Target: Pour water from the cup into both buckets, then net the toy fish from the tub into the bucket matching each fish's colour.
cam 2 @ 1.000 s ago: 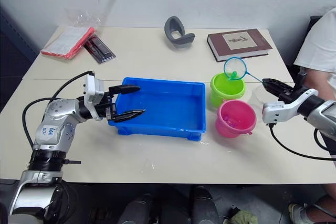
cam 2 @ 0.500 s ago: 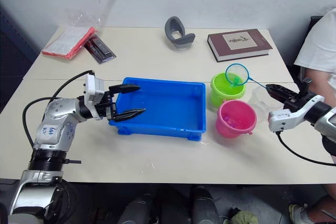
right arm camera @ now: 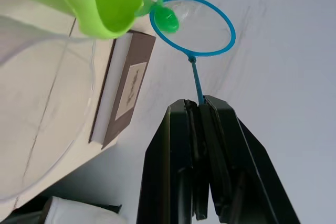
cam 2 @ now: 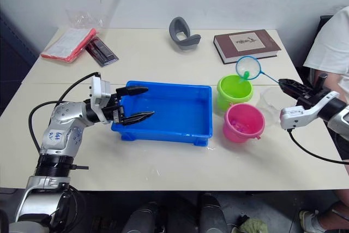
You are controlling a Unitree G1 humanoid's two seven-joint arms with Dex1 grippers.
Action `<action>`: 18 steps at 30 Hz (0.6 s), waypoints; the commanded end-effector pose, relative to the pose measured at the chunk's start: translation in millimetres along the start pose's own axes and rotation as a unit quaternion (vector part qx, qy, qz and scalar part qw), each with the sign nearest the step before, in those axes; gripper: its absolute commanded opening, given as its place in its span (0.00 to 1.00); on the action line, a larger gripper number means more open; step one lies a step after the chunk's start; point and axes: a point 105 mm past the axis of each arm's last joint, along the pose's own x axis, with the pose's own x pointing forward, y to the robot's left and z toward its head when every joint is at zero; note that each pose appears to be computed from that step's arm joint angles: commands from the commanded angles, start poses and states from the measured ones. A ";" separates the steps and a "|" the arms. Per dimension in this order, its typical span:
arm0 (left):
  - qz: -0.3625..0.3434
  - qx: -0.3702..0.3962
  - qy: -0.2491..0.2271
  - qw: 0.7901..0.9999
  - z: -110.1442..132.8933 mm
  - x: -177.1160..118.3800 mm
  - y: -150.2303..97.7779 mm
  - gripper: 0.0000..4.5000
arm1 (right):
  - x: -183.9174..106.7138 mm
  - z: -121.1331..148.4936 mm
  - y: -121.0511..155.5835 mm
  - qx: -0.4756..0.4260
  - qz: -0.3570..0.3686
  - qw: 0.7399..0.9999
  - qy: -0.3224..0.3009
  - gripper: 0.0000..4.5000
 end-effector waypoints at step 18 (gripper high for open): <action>0.006 0.019 -0.005 1.000 6.9 -0.9 4.1 0.98 | 5.2 -5.8 -26.4 -0.045 -0.074 0.996 0.009 0.00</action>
